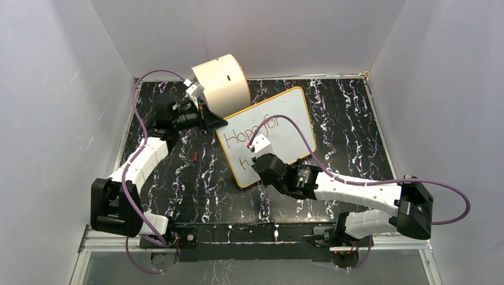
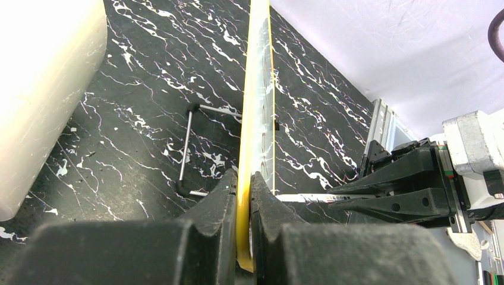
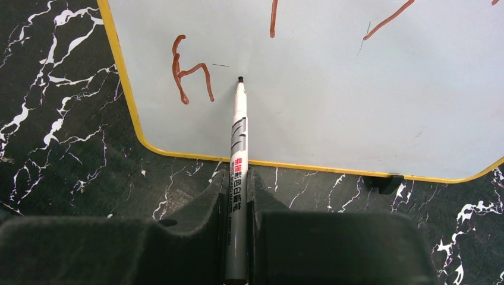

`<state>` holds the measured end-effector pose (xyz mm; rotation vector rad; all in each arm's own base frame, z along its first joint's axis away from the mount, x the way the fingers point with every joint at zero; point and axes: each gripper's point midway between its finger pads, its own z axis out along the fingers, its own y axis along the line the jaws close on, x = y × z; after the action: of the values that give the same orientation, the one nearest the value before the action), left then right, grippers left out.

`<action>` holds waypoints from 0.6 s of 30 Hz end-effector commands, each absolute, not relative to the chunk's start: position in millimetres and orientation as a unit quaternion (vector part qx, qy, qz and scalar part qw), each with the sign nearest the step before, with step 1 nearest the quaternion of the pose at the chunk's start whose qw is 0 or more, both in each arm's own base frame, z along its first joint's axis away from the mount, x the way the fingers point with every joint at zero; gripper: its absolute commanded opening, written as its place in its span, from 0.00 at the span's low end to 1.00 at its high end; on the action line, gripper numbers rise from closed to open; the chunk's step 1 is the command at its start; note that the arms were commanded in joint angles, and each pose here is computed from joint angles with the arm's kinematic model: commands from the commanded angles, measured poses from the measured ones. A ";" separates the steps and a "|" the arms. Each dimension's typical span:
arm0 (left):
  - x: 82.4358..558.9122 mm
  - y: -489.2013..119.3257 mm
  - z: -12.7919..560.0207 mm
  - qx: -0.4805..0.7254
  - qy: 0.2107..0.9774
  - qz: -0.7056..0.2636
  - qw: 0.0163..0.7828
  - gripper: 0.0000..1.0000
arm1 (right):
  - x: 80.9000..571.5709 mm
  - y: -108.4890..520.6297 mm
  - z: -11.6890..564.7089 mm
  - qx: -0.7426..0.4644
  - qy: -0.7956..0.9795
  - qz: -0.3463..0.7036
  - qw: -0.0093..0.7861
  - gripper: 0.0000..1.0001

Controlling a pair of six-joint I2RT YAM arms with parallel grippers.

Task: Write a sentence on the whiteboard

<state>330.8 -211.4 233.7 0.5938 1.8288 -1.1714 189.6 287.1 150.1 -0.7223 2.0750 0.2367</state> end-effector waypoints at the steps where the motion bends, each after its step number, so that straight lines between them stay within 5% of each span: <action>1: 329.3 -211.5 205.7 0.235 0.760 -0.451 0.405 0.00 | 206.3 307.0 175.3 -0.256 0.819 0.133 0.495 0.00; 18: 329.5 -211.7 204.4 0.234 0.760 -0.452 0.403 0.00 | 207.7 307.0 177.5 -0.254 0.816 0.135 0.501 0.00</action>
<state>331.1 -211.2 233.6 0.5953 1.8277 -1.1679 192.9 295.3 157.4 -0.6974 2.0453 0.2739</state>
